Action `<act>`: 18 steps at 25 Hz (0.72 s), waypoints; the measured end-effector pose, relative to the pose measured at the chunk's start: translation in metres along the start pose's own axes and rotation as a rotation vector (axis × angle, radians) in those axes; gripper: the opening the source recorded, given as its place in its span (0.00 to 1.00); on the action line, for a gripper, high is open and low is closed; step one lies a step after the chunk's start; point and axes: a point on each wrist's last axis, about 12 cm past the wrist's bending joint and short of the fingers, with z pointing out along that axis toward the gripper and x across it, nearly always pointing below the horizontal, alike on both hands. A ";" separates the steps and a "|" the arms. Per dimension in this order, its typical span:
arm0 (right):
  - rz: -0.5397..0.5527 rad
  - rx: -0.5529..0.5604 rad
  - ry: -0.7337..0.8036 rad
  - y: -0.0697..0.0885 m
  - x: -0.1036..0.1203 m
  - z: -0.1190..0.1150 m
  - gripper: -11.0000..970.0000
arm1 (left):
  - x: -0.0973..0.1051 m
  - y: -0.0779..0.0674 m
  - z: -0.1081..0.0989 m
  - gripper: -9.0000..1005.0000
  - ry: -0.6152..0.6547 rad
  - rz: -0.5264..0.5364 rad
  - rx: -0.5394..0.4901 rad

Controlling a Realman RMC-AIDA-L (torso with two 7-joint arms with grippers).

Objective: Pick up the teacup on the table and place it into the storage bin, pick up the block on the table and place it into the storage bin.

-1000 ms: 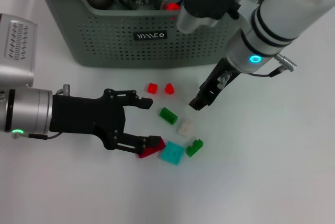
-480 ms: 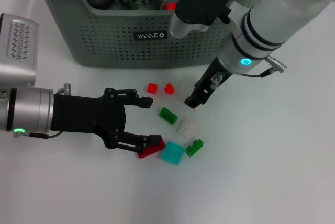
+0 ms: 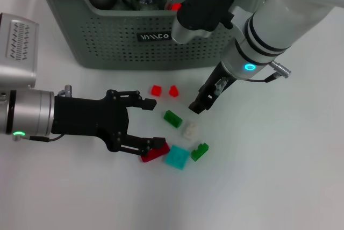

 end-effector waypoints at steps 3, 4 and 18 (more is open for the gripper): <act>0.005 0.001 0.009 -0.001 0.001 0.001 0.53 | 0.000 0.000 0.000 0.87 0.000 0.000 0.000; 0.005 0.002 0.010 -0.001 0.001 0.002 0.53 | 0.000 0.000 0.000 0.87 0.000 0.000 0.000; -0.013 -0.007 0.012 0.005 0.000 0.006 0.39 | 0.000 0.000 0.000 0.87 0.002 0.003 0.001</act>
